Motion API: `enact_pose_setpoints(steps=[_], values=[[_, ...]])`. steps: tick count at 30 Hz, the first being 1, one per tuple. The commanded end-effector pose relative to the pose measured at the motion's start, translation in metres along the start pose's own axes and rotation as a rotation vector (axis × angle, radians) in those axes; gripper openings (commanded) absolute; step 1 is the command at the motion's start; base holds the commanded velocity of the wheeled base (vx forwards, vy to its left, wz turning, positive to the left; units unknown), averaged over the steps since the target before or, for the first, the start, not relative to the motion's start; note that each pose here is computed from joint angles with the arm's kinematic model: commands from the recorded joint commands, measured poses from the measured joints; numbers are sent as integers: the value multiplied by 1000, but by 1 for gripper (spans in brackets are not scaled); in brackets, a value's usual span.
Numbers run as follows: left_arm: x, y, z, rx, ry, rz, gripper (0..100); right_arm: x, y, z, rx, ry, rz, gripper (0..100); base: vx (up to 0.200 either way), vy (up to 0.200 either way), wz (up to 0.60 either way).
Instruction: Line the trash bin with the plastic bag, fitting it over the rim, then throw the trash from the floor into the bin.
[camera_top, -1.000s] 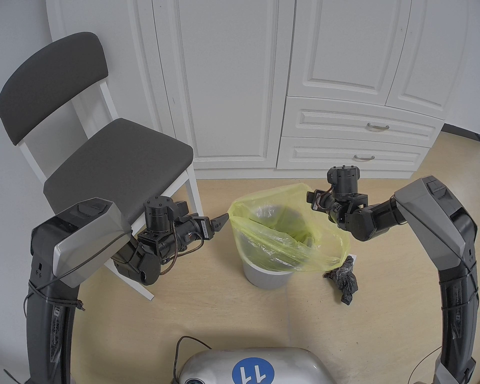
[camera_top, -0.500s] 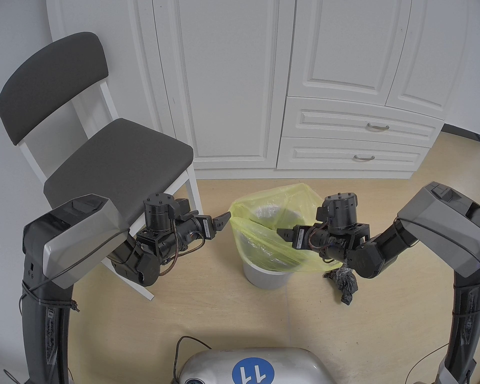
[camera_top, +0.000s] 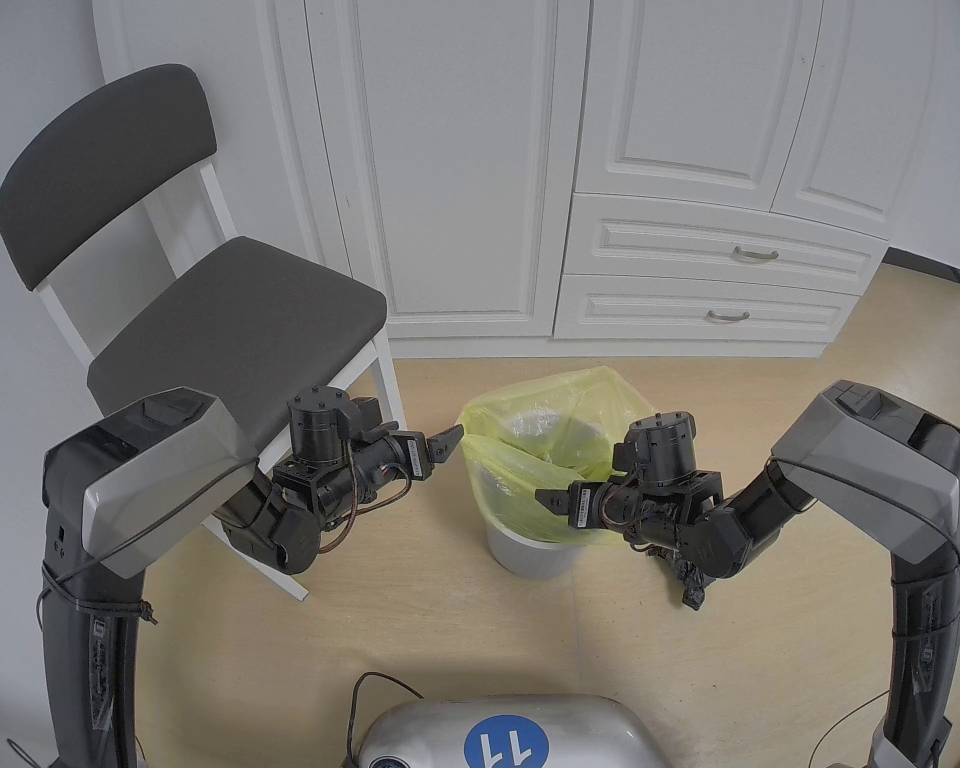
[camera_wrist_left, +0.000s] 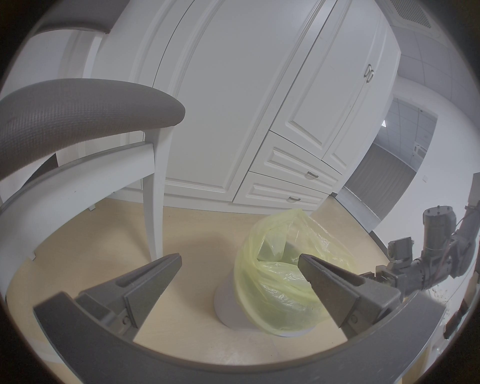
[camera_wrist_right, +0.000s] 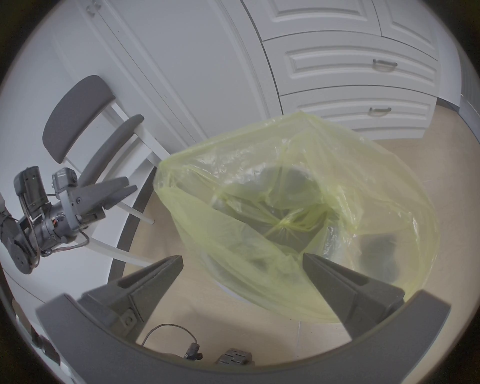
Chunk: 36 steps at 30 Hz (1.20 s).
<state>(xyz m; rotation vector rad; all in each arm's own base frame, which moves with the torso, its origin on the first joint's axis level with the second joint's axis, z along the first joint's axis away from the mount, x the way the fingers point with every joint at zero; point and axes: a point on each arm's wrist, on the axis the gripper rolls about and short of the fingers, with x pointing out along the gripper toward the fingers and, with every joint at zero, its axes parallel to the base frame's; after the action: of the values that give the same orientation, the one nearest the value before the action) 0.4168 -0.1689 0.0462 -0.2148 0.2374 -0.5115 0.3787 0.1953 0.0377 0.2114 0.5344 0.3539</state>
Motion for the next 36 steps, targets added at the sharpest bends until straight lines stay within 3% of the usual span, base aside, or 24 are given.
enact_pose_setpoints(steps=[1,5,11,18,24,36], values=[[1,0,-1,-1,0,0,100,10,-5,-11,5,22,-8,0,0,0,0],[2,0,0,0,-4,-1,100,9,-4,-9,10,-32,15,0,0,0,0],[2,0,2,-1,-11,0,100,-2,1,-10,-4,-23,26,0,0,0,0],[2,0,11,3,-39,6,100,-23,32,-18,-34,0,92,0,0,0,0],[2,1,13,3,-48,10,100,-27,45,-28,-51,25,114,0,0,0,0],[4,1,11,3,-45,11,100,19,25,-61,-31,74,64,0,0,0,0]])
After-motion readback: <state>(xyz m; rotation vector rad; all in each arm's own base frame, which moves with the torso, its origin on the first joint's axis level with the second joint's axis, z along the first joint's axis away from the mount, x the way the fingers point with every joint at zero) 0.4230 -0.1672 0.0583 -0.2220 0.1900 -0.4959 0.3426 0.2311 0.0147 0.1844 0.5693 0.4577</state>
